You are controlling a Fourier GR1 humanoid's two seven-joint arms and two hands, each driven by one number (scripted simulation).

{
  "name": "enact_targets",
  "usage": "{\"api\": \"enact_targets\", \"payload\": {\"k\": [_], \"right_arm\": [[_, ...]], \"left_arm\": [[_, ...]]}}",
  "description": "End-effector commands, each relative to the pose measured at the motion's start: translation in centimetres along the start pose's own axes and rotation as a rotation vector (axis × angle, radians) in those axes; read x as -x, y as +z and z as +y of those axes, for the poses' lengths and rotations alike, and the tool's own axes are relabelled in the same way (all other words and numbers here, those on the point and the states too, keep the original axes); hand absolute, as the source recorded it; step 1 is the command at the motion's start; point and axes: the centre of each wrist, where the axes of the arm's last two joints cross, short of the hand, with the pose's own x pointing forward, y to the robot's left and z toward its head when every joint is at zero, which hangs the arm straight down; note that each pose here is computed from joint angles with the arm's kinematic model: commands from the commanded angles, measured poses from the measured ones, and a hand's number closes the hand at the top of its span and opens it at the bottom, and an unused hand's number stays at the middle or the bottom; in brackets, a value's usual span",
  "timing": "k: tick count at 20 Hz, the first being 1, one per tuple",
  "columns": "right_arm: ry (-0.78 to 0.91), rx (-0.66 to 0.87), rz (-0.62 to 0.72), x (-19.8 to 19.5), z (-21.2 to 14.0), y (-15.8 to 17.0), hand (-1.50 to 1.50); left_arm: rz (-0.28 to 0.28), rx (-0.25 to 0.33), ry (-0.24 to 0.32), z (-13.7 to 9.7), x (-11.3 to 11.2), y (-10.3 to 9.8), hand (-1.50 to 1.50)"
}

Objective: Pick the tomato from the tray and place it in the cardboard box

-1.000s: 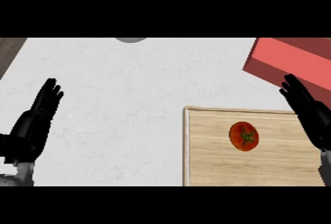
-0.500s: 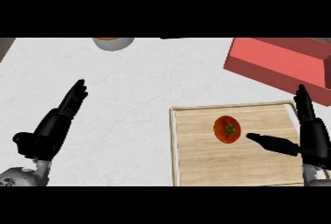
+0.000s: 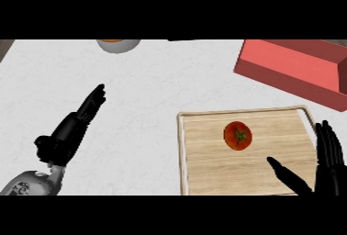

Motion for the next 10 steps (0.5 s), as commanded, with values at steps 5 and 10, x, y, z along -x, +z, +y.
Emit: {"api": "enact_targets", "payload": {"k": [5,10], "right_arm": [[0.109,-0.135,0.06,-5.1,-2.2,5.5,-1.5],[0.119,-0.234,0.163,-10.6,-4.5,6.6,-1.5]], "left_arm": [[0.001,0.024,-0.004,-1.6,0.4,-0.7,0.0],[-0.033,0.071,-0.014,-1.7,0.3,-0.7,0.0]]}}
